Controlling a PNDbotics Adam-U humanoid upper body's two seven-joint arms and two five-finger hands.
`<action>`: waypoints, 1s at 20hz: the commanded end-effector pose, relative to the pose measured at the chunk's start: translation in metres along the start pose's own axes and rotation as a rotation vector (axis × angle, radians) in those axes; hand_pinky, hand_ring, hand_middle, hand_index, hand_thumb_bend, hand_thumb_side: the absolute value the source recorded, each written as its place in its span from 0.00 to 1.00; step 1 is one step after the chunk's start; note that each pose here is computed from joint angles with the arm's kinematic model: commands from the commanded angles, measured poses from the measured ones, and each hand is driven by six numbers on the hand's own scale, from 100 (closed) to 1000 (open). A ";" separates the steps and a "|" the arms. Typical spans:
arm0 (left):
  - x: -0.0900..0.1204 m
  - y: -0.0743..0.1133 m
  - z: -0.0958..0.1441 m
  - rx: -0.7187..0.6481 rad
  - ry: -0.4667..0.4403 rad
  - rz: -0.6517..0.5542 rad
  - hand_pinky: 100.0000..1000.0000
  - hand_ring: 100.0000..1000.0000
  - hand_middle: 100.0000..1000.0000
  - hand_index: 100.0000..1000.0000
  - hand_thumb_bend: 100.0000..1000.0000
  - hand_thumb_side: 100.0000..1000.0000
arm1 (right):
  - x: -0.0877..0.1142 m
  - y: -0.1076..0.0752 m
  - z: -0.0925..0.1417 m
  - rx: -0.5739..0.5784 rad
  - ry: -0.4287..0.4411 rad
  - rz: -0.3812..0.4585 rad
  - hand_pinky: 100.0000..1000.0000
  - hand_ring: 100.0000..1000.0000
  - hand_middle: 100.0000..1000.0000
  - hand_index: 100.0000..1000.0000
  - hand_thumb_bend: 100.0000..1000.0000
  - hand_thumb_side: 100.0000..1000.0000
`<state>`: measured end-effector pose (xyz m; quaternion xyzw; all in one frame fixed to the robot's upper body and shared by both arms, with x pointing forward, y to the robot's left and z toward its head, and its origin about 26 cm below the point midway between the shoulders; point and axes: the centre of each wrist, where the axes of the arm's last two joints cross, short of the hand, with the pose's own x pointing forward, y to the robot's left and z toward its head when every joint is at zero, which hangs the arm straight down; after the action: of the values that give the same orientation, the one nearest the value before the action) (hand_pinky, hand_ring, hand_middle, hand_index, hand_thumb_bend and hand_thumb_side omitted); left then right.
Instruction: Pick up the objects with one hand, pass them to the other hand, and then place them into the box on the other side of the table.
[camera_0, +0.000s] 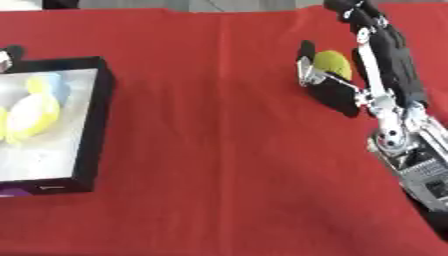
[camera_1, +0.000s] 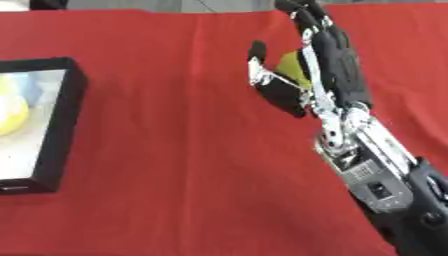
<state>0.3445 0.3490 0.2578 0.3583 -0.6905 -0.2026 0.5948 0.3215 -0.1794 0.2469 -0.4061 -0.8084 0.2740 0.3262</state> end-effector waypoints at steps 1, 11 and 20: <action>0.015 0.006 0.007 0.047 -0.104 0.057 0.87 0.66 0.66 0.74 0.47 0.67 | -0.011 -0.015 -0.013 0.012 0.063 0.016 0.77 0.81 0.86 0.87 0.00 0.51; 0.020 -0.006 0.007 0.053 -0.236 0.291 0.88 0.67 0.67 0.75 0.53 0.64 | -0.046 -0.034 -0.056 0.200 0.218 -0.007 0.80 0.85 0.90 0.89 0.00 0.48; 0.034 -0.017 0.014 0.036 -0.279 0.472 0.89 0.71 0.71 0.76 0.52 0.62 | -0.084 -0.022 -0.083 0.458 0.330 -0.044 0.85 0.89 0.93 0.91 0.00 0.39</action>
<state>0.3388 0.3094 0.2547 0.1651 -0.8230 -0.0990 0.5345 0.4093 -0.2355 0.2799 -0.3377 -0.6769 0.3702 0.5392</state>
